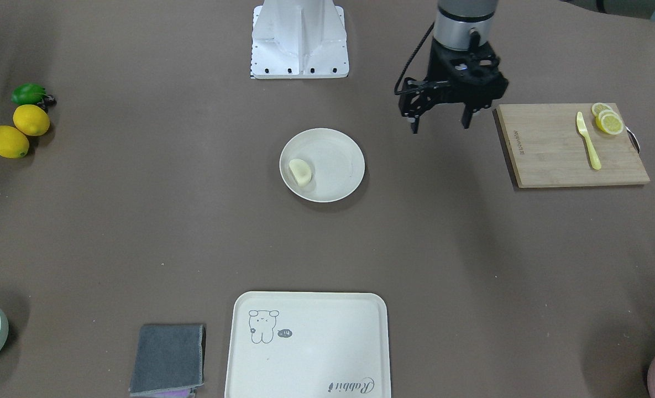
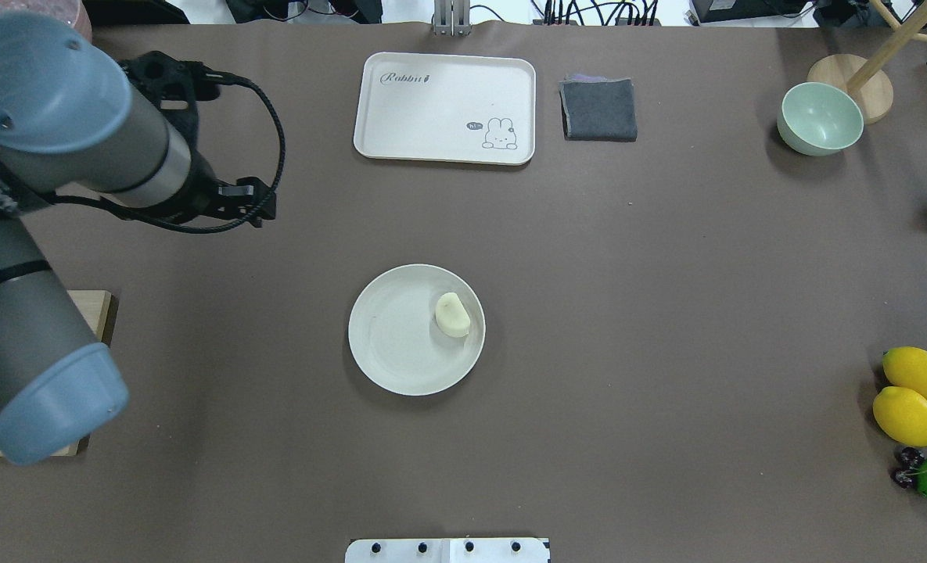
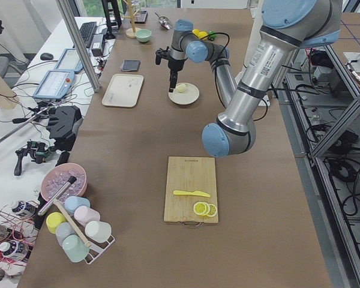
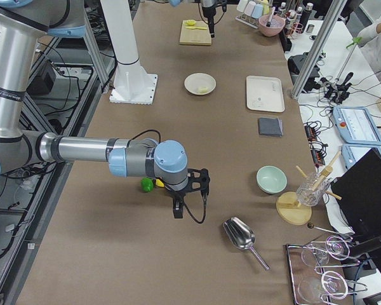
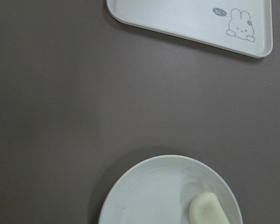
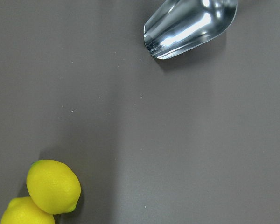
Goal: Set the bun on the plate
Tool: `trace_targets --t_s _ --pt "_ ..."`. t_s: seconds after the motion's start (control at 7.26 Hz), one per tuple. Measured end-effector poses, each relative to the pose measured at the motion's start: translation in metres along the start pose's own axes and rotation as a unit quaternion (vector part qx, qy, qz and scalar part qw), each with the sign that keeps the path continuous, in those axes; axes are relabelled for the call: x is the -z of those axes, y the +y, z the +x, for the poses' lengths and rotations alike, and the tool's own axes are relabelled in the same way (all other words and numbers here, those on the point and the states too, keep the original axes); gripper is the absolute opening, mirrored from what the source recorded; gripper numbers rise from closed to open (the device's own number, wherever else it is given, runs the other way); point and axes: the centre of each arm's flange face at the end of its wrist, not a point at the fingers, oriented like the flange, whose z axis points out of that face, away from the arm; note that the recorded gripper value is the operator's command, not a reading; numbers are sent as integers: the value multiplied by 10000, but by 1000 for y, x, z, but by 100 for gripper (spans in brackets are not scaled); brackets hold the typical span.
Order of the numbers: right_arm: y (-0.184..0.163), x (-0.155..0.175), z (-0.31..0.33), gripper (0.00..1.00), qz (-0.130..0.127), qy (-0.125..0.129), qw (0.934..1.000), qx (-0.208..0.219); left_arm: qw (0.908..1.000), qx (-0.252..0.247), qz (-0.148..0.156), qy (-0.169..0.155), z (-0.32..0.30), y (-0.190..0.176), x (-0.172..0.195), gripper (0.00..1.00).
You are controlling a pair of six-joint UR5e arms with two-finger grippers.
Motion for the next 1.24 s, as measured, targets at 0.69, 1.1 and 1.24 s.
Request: trace_targets --t_s 0.69,1.1,1.24 --pt "12 -12 12 100 -138 -51 9997 -181 9837 -1464 -993 -330 -342 -59 -18 98" --pt "14 -19 18 100 -206 -72 9994 -257 9885 -1336 -702 105 -501 2 -71 98" --pt "14 -19 19 100 -210 -73 9994 -262 9895 -1312 -596 114 -534 28 -91 98"
